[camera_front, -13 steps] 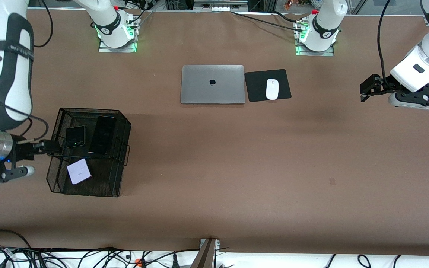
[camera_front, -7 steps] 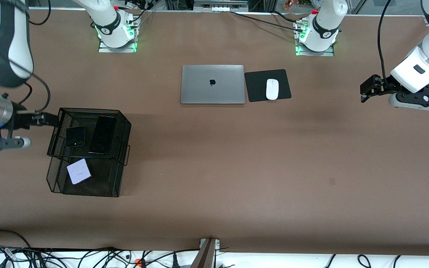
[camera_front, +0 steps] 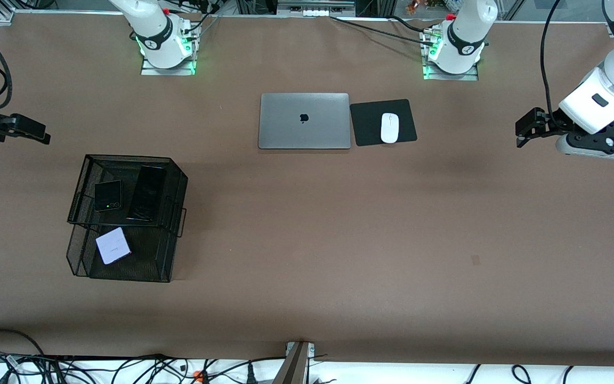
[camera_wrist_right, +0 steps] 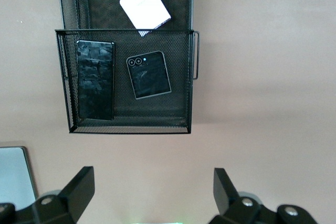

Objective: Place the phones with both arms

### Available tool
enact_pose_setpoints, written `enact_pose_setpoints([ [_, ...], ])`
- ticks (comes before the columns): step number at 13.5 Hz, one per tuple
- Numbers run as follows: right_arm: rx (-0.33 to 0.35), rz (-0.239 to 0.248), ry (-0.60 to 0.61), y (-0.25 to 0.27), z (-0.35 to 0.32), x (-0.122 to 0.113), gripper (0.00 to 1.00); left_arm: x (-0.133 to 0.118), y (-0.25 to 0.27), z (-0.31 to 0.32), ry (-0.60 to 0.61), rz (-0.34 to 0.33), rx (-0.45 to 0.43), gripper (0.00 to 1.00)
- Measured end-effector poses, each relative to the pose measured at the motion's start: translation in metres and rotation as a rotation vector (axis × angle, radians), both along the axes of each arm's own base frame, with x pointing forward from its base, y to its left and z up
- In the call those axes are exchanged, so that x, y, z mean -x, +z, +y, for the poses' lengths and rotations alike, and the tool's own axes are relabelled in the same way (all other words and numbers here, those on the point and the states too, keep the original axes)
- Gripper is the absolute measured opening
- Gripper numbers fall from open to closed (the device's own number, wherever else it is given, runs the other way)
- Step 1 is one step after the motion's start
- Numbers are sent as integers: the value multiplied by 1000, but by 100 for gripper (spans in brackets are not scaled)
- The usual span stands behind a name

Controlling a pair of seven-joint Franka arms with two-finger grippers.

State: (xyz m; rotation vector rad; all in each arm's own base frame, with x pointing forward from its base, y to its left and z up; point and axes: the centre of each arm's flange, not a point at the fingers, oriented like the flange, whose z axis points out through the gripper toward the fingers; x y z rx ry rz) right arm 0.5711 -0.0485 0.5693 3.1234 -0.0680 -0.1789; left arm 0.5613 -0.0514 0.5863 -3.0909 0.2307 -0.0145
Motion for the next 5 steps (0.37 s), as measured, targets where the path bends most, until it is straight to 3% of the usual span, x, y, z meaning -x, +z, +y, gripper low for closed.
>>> enact_pose_setpoints([
  [5,-2,8,13,-3,8,0,100,0,0,0,0,0,0,100],
])
